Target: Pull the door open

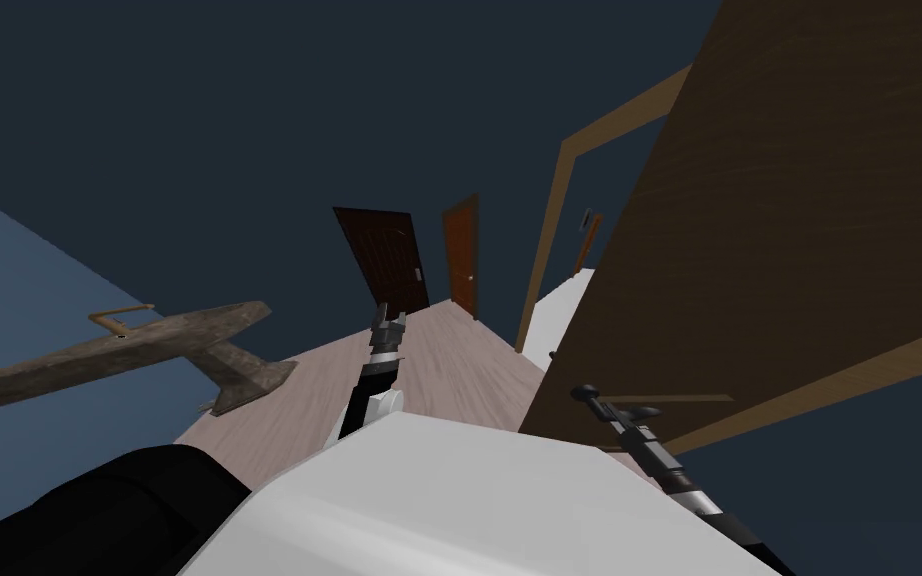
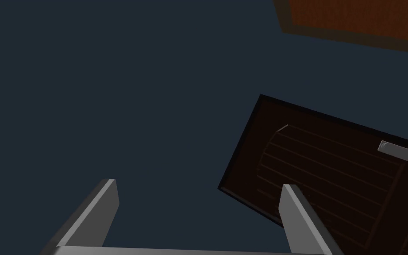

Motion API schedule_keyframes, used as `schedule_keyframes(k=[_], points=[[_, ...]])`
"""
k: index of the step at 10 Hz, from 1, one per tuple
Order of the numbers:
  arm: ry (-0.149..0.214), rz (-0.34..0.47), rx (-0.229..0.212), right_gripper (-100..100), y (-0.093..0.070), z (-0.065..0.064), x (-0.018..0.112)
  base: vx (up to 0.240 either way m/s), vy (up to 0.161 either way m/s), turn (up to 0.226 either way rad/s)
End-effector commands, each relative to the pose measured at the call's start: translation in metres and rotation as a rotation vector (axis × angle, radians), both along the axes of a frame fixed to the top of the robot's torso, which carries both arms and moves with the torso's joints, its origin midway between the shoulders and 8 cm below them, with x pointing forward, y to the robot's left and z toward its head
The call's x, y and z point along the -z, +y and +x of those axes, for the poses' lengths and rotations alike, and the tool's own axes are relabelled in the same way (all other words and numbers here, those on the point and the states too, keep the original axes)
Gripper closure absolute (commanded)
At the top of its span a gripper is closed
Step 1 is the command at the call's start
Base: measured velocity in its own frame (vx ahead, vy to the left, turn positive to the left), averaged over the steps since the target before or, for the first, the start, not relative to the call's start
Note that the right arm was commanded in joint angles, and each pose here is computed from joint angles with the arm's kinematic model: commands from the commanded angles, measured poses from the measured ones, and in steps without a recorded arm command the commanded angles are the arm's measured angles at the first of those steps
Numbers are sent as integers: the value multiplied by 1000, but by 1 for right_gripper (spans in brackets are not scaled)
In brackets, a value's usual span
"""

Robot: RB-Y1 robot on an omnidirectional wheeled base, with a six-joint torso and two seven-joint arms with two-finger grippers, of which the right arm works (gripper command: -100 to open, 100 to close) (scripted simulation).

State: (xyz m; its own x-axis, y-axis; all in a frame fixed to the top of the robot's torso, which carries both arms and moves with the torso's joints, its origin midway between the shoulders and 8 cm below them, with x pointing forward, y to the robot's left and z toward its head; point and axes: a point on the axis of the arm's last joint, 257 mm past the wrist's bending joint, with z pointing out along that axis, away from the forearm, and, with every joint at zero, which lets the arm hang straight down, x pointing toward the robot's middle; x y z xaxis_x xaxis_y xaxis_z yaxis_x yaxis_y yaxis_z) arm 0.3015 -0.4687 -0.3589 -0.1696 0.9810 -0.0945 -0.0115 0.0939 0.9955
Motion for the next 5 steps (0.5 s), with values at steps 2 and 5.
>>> schedule_keyframes(k=[2, 5], points=[[-5, -6, 0, 100, -4, -2, -4, -199, -62, 141], [-4, -2, -5, 100, -2, -2, -2, -164, -66, 95]])
